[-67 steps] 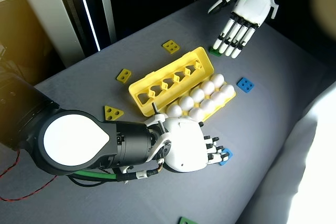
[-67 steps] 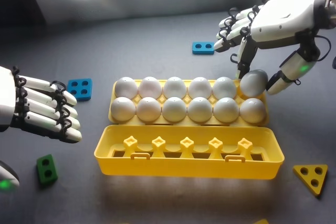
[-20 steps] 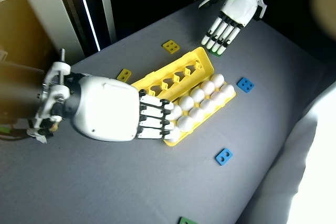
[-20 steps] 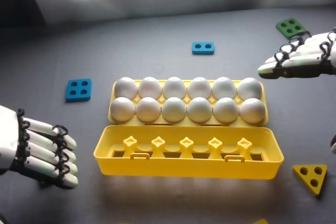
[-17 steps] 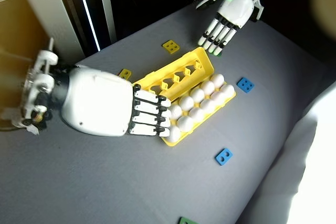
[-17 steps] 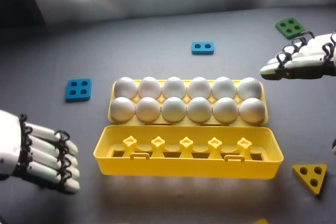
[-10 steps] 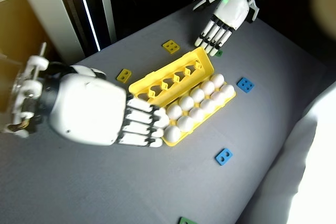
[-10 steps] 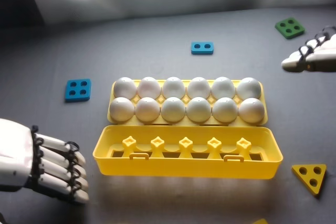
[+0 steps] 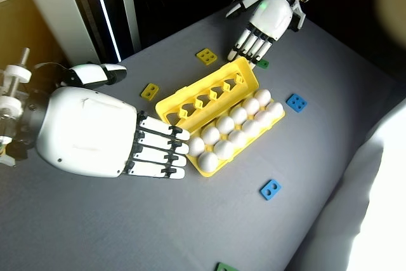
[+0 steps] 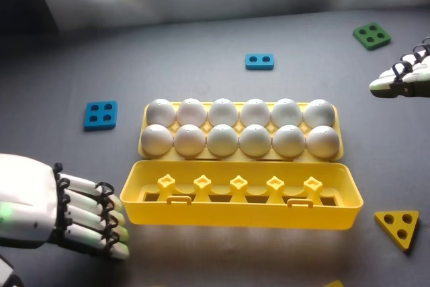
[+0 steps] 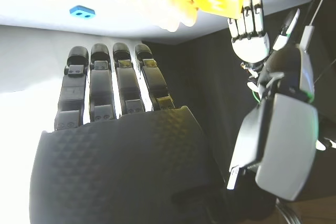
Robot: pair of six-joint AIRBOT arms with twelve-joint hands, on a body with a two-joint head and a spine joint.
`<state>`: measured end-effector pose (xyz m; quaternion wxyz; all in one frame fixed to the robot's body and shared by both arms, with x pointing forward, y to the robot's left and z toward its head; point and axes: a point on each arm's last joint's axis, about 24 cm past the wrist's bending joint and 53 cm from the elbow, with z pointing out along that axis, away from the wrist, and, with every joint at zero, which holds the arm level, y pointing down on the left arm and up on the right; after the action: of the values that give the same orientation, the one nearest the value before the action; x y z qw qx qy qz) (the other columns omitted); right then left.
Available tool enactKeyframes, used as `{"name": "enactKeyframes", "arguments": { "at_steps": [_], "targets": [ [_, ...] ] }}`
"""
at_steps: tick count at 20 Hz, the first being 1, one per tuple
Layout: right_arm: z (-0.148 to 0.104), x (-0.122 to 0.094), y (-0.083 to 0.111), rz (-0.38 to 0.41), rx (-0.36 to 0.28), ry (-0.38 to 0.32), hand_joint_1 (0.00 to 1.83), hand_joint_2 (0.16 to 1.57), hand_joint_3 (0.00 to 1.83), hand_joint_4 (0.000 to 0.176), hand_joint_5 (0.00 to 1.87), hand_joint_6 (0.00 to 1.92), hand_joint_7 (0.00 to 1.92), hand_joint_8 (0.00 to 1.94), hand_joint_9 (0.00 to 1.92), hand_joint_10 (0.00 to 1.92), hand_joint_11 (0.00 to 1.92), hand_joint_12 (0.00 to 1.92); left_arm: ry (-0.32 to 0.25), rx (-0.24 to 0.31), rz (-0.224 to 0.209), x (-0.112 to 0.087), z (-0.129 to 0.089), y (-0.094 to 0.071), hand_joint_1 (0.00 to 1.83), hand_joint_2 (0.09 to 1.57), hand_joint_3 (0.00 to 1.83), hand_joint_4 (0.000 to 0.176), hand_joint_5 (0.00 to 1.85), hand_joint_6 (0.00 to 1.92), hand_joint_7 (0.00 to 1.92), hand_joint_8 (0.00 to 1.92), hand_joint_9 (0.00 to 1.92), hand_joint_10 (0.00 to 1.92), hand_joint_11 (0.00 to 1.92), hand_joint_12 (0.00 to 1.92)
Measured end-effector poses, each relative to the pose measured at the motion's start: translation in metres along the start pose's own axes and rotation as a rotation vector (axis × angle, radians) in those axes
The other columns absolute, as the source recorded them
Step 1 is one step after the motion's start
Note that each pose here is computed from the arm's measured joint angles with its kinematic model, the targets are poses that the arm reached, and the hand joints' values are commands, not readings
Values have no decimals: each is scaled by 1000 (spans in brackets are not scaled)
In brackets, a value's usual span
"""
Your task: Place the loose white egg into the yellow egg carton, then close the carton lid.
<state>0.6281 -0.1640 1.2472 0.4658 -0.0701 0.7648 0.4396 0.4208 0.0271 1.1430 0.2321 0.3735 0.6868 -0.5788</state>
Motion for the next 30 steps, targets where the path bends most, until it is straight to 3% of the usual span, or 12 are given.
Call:
{"name": "enactKeyframes", "arguments": {
  "at_steps": [4, 6, 7, 13, 22, 26, 30],
  "targets": [
    [1, 3, 4, 0, -13, 10, 0, 948, 17, 0, 18, 7, 0, 0, 0, 0, 0, 0, -37, -8, -24, -9, 2, 1, 0, 1129, 0, 0, 175, 0, 185, 0, 157, 0, 0, 330],
    [1, 3, 4, 0, -12, 9, 0, 953, 16, 0, 16, 5, 0, 0, 0, 0, 0, 0, -32, -9, -22, -8, 3, -1, 0, 1134, 1, 0, 205, 5, 211, 4, 184, 5, 0, 439],
    [1, 3, 4, 0, -12, 9, 0, 953, 14, 0, 16, 5, 0, 0, 0, 0, 0, 0, -30, -5, -23, -7, 4, -2, 0, 1137, 2, 0, 173, 5, 178, 5, 152, 5, 0, 349],
    [1, 4, 5, -1, -16, 13, 0, 1140, 10, 0, 11, 0, 0, 0, 0, 0, 0, 0, -24, 2, -24, -4, 8, -7, 0, 1143, 2, 0, 173, 1, 166, 2, 143, 2, 0, 302],
    [1, 7, 8, -4, -24, 21, 0, 1136, 2, 0, 18, 4, 0, 0, 0, 0, 0, 0, -44, -18, -21, -12, 9, -4, 0, 1132, 0, 0, 152, 1, 155, 4, 138, 1, 0, 291],
    [1, 7, 8, -4, -24, 22, 0, 1109, 0, 0, 20, 3, 0, 0, 0, 0, 0, 0, -84, -53, -29, -25, 5, 6, 0, 1141, 2, 0, 140, 2, 138, 2, 120, 1, 0, 256],
    [1, 7, 8, -5, -24, 22, 0, 1099, 0, 0, 9, 0, 0, 0, 0, 0, 0, 0, -197, -102, -65, -60, -10, 25, 0, 1154, 4, 0, 153, 1, 148, 4, 127, 2, 0, 295]
  ]
}}
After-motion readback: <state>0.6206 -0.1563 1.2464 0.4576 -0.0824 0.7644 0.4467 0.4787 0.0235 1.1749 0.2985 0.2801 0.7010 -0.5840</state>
